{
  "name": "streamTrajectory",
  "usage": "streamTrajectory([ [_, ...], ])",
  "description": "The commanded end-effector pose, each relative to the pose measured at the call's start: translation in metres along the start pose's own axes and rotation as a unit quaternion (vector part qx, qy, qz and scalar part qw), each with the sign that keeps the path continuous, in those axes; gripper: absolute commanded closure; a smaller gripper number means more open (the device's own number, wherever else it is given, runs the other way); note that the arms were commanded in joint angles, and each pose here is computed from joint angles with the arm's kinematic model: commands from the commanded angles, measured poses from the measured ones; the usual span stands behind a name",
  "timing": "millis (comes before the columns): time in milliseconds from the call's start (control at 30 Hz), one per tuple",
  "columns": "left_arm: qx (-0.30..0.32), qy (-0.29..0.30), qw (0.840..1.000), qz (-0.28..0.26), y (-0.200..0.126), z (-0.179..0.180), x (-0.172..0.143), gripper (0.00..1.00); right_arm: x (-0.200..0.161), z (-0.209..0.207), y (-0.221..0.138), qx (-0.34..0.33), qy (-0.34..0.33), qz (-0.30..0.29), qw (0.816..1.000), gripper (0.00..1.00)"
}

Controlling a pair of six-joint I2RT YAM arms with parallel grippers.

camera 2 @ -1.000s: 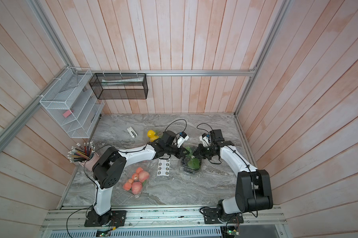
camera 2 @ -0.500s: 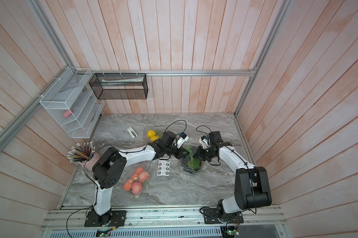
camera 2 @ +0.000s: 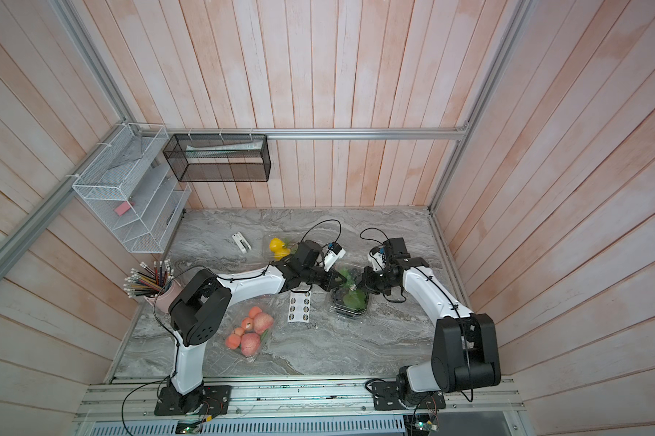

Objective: Label fruit boxes
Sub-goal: Stick the label on the fruit box.

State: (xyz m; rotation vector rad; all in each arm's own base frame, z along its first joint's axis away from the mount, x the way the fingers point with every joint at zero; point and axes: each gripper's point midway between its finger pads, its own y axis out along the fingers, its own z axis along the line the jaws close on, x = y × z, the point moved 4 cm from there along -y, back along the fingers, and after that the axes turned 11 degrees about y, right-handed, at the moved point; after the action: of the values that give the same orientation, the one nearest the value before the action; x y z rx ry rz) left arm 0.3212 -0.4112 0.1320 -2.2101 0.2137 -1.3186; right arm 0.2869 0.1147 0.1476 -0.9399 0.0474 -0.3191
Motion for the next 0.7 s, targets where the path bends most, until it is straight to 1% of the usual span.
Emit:
streamTrajectory([
  [0, 0.014, -0.011, 1.0, 0.016, -0.002, 0.005, -0.011, 0.93, 0.002, 0.01, -0.003, 0.005, -0.007, -0.004, 1.0, 1.0],
  [233, 0.014, -0.011, 1.0, 0.017, -0.002, 0.005, -0.011, 0.93, -0.007, -0.003, 0.02, -0.002, 0.001, 0.027, 1.0, 1.0],
  [367, 0.014, -0.011, 1.0, 0.016, -0.002, 0.005, -0.011, 0.93, -0.014, -0.018, 0.026, -0.03, 0.007, 0.036, 0.999, 1.0],
  [533, 0.017, -0.012, 1.0, 0.019, -0.004, 0.005, -0.01, 0.93, -0.019, -0.024, 0.019, -0.057, 0.007, 0.032, 0.998, 1.0],
  [667, 0.015, -0.021, 1.0, 0.014, -0.011, 0.004, -0.005, 0.93, -0.017, -0.021, 0.006, -0.073, 0.001, 0.019, 0.997, 1.0],
])
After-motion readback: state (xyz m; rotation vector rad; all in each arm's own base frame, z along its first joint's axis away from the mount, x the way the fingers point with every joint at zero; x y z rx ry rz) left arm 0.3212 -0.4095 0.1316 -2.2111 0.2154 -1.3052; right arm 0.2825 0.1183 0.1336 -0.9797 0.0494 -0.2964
